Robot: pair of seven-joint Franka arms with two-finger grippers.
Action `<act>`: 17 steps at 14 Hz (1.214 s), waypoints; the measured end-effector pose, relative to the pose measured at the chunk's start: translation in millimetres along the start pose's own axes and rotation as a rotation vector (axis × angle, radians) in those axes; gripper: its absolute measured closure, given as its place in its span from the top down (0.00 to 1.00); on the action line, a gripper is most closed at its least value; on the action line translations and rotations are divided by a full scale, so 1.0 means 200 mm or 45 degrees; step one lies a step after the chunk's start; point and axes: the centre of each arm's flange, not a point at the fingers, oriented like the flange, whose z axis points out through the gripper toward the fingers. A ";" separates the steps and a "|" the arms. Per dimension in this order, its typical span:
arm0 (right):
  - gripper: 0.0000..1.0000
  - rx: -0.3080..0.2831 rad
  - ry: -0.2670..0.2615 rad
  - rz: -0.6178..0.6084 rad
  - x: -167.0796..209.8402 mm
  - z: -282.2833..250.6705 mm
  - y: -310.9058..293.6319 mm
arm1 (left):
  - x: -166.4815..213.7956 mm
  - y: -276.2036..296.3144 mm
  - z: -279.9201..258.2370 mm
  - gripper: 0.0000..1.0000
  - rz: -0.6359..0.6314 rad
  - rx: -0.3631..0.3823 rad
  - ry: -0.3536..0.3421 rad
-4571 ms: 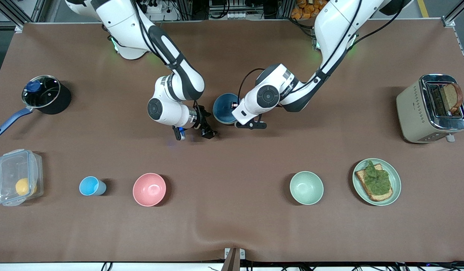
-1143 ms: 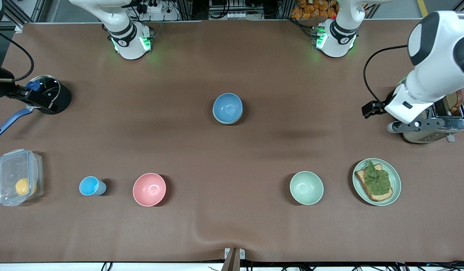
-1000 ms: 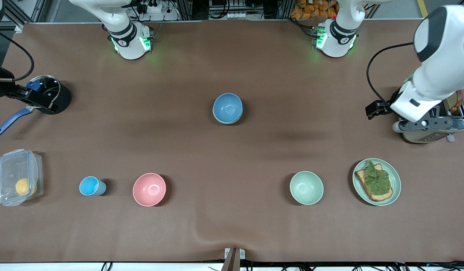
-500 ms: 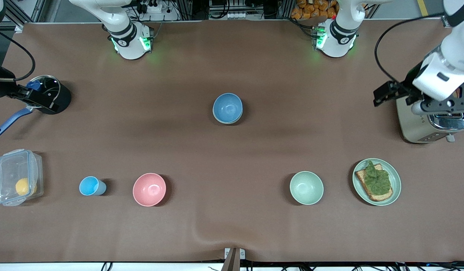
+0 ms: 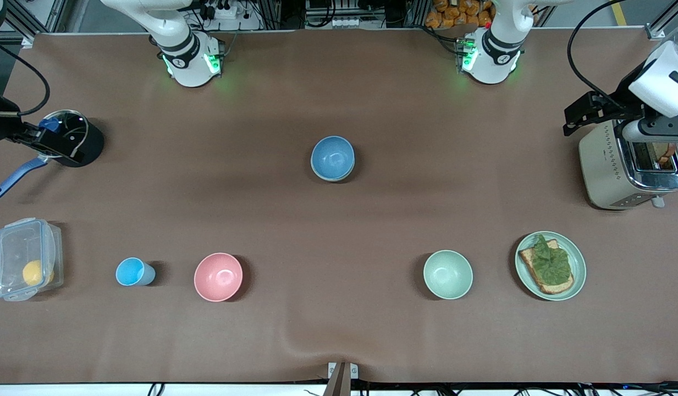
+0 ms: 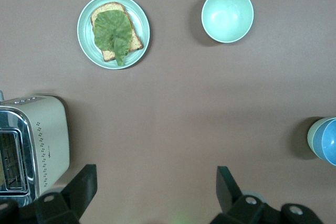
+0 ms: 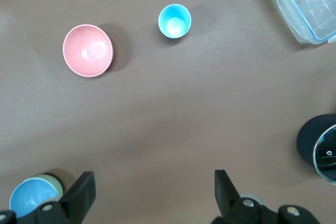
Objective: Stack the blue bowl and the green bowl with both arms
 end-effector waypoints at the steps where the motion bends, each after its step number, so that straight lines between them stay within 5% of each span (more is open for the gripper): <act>1: 1.00 -0.017 0.003 -0.011 0.00 0.00 -0.01 | 0.01 -0.01 0.01 1.00 -0.005 0.000 -0.004; 5: 1.00 -0.116 0.027 -0.072 -0.03 0.01 -0.10 | 0.02 -0.09 0.01 1.00 -0.033 -0.001 -0.006; 17: 1.00 -0.129 0.021 -0.195 -0.03 0.01 -0.10 | 0.02 -0.10 0.01 1.00 -0.036 -0.001 -0.004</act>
